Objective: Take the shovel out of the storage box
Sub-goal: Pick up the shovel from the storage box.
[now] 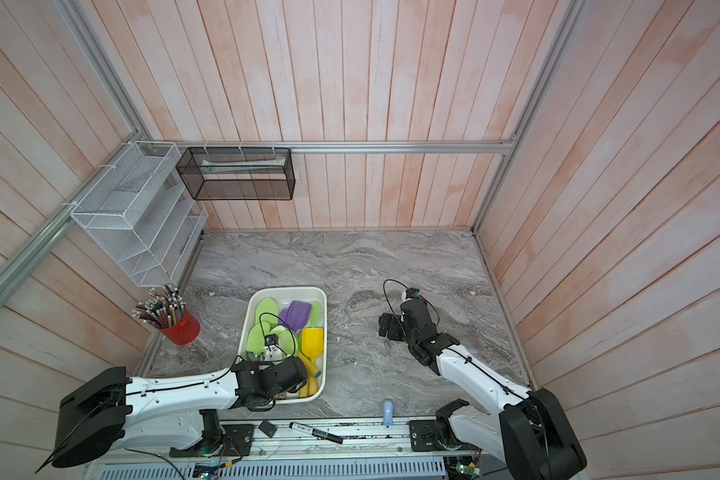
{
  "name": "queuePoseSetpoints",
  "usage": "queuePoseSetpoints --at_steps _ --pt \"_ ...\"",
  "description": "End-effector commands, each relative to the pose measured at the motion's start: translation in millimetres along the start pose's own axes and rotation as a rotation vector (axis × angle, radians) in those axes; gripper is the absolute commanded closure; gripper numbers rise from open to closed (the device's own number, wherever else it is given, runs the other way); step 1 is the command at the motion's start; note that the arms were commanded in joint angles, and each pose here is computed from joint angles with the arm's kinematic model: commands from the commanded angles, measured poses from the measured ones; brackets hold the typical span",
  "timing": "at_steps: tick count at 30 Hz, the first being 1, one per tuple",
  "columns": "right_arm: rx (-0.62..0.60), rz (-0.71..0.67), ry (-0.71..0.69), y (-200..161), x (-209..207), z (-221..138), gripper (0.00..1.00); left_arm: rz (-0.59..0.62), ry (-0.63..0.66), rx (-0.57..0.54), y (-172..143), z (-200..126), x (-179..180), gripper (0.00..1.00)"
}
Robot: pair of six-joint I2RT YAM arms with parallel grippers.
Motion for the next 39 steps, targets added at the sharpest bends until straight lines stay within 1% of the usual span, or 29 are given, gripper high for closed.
queuePoseSetpoints --at_steps 1,6,7,11,15,19,21,24,29,32,34,37,39 --pt "0.007 0.007 0.008 -4.1 0.1 -0.2 0.07 0.012 -0.004 -0.028 4.3 0.3 2.1 0.74" --pt "0.005 0.006 0.01 -3.0 1.1 -0.6 0.07 0.036 -0.056 -0.046 11.9 -5.1 -8.5 0.85" --pt "0.004 0.006 0.011 -2.8 1.4 -1.1 0.07 0.038 -0.072 -0.052 14.5 -7.7 -11.5 0.86" --pt "-0.011 0.003 0.026 1.6 6.0 -4.1 0.07 0.037 -0.117 -0.075 28.0 -22.5 -19.3 0.87" --pt "-0.03 0.001 0.046 7.3 12.1 -8.3 0.07 0.023 -0.172 -0.106 49.6 -38.8 -24.9 0.87" --pt "-0.047 -0.005 0.109 15.2 26.5 -16.0 0.07 -0.032 -0.309 -0.145 84.7 -50.5 -27.7 0.87" --pt "-0.047 -0.015 0.174 18.7 40.1 -22.4 0.07 -0.072 -0.401 -0.178 106.2 -55.5 -26.9 0.88" --pt "-0.044 -0.014 0.316 23.7 67.4 -36.2 0.07 -0.11 -0.541 -0.241 141.0 -63.3 -24.8 0.88" --pt "-0.011 0.01 0.587 28.6 114.9 -66.8 0.07 -0.118 -0.767 -0.313 187.7 -74.8 -26.6 0.88" --pt "0.066 0.046 0.761 24.3 142.0 -81.6 0.07 -0.108 -0.904 -0.353 206.7 -83.4 -32.9 0.88" --pt "0.11 0.068 0.849 21.0 154.4 -87.5 0.08 -0.107 -0.975 -0.374 214.8 -88.2 -35.5 0.87" --pt "0.167 0.09 0.941 14.5 168.1 -90.8 0.09 -0.116 -1.065 -0.406 222.6 -94.9 -36.4 0.88" --pt "0.191 0.08 0.973 10.0 177.7 -91.7 0.09 -0.119 -1.103 -0.42 226.6 -98.4 -37.7 0.88"
Point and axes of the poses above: each gripper's point midway between its finger pads, its own z axis out along the fingers, its own x axis along the line the jaws close on, y = z × x, the point moved 1 cm from there along -z, back along the fingers, and after that the axes turned 13 degrees about z, right-handed, at the moved point
